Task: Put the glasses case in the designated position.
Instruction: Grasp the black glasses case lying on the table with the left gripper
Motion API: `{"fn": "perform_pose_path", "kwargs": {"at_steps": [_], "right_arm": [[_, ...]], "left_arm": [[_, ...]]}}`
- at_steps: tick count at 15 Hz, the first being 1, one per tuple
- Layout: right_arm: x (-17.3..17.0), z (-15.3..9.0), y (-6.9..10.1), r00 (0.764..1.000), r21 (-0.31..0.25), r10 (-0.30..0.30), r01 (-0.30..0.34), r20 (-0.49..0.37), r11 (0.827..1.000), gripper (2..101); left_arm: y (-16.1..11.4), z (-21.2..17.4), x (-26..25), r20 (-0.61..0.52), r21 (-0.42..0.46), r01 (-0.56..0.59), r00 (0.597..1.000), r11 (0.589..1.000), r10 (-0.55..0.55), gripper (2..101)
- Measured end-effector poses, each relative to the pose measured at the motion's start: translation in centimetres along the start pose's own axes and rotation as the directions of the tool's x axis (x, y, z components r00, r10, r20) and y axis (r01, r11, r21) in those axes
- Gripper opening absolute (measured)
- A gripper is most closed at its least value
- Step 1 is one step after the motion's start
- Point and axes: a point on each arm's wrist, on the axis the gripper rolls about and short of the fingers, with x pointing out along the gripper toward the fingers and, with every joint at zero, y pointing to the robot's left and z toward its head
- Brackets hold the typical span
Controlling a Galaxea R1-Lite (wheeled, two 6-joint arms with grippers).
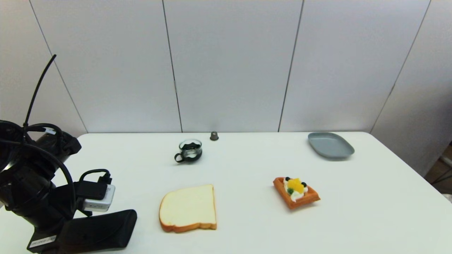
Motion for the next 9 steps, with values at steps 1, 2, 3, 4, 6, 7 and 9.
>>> {"fn": "perform_pose_path", "kwargs": {"at_steps": [1, 2, 3, 4, 6, 7, 9], "right_arm": [[0.0, 0.0, 0.0, 1.0, -0.001, 0.0, 0.0, 0.0, 1.0, 98.0], [0.0, 0.0, 0.0, 1.0, 0.0, 0.0, 0.0, 0.0, 1.0, 98.0], [0.0, 0.0, 0.0, 1.0, -0.001, 0.0, 0.0, 0.0, 1.0, 98.0], [0.0, 0.0, 0.0, 1.0, -0.002, 0.0, 0.0, 0.0, 1.0, 98.0], [0.0, 0.0, 0.0, 1.0, -0.001, 0.0, 0.0, 0.0, 1.0, 98.0], [0.0, 0.0, 0.0, 1.0, -0.001, 0.0, 0.0, 0.0, 1.0, 98.0], [0.0, 0.0, 0.0, 1.0, -0.001, 0.0, 0.0, 0.0, 1.0, 98.0]], "left_arm": [[0.06, 0.0, 0.09, -0.002, 0.0, 0.003, 1.0, 1.0, -0.003, 97.9], [0.1, 0.01, 0.18, -0.003, -0.001, 0.007, 1.0, 1.0, -0.007, 97.9], [0.15, 0.01, 0.26, -0.004, -0.001, 0.011, 1.0, 1.0, -0.011, 97.9], [0.18, 0.0, 0.38, -0.005, -0.001, 0.015, 1.0, 1.0, -0.015, 97.9], [0.17, -0.03, 0.62, -0.008, -0.003, 0.027, 1.0, 1.0, -0.027, 97.9], [0.2, -0.03, 0.71, -0.01, -0.004, 0.031, 0.999, 1.0, -0.031, 97.9], [0.24, -0.03, 0.83, -0.011, -0.004, 0.035, 0.999, 0.999, -0.035, 97.9]]}}
